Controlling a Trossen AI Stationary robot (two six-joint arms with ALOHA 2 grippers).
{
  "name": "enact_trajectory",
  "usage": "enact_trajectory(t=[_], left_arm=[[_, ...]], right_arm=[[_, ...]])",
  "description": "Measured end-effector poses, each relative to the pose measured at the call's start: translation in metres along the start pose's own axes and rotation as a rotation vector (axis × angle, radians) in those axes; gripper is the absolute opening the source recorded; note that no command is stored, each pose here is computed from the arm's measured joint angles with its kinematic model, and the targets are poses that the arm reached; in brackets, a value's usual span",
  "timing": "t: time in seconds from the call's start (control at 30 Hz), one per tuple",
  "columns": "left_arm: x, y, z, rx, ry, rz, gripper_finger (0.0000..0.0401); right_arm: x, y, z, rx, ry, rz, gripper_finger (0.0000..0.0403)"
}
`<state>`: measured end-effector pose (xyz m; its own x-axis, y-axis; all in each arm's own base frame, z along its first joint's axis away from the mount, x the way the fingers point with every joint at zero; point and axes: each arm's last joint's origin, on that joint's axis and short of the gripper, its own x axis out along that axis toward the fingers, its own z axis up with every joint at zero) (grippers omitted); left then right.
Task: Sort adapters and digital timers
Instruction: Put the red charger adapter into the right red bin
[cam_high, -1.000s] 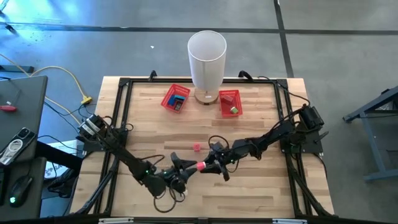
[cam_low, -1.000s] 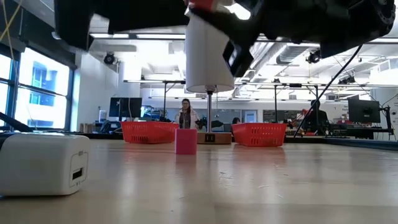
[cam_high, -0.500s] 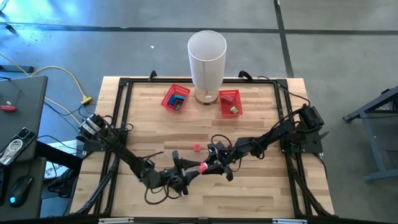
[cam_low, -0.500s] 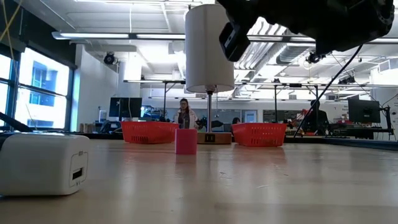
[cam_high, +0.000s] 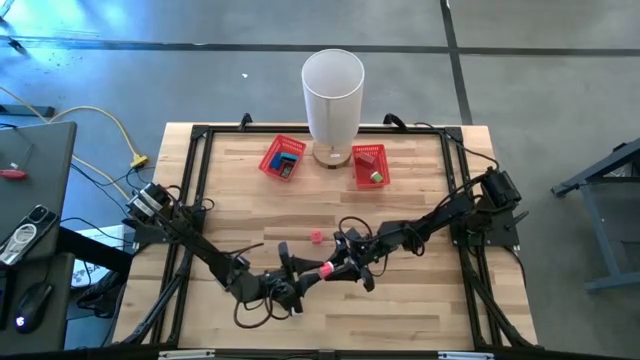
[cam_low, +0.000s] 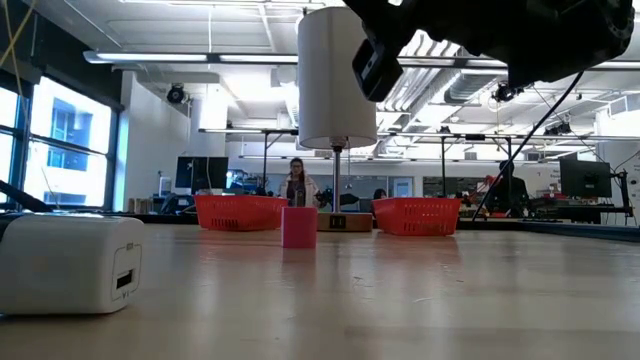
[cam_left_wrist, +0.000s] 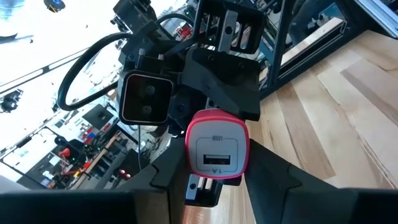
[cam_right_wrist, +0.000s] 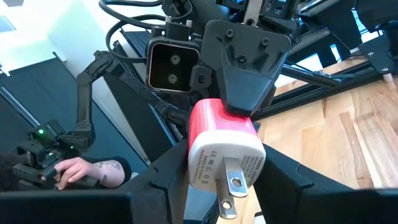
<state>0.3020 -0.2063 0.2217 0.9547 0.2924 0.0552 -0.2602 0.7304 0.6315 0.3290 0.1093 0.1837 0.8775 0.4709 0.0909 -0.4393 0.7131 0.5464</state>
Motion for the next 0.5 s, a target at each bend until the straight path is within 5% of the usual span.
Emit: enact_trajectory(t=[0.27,0.5], left_arm=[[-0.006,-0.004,0.001,0.008,0.019,-0.002,0.0119],[-0.015,-0.006,0.004,-0.137,0.067,0.053,0.0119]], right_arm=[[0.0,-0.002,-0.002,-0.037,0.029,-0.022,0.0139],[-0.001,-0.004,-0.011,-0.155,0.123,-0.002,0.0174]])
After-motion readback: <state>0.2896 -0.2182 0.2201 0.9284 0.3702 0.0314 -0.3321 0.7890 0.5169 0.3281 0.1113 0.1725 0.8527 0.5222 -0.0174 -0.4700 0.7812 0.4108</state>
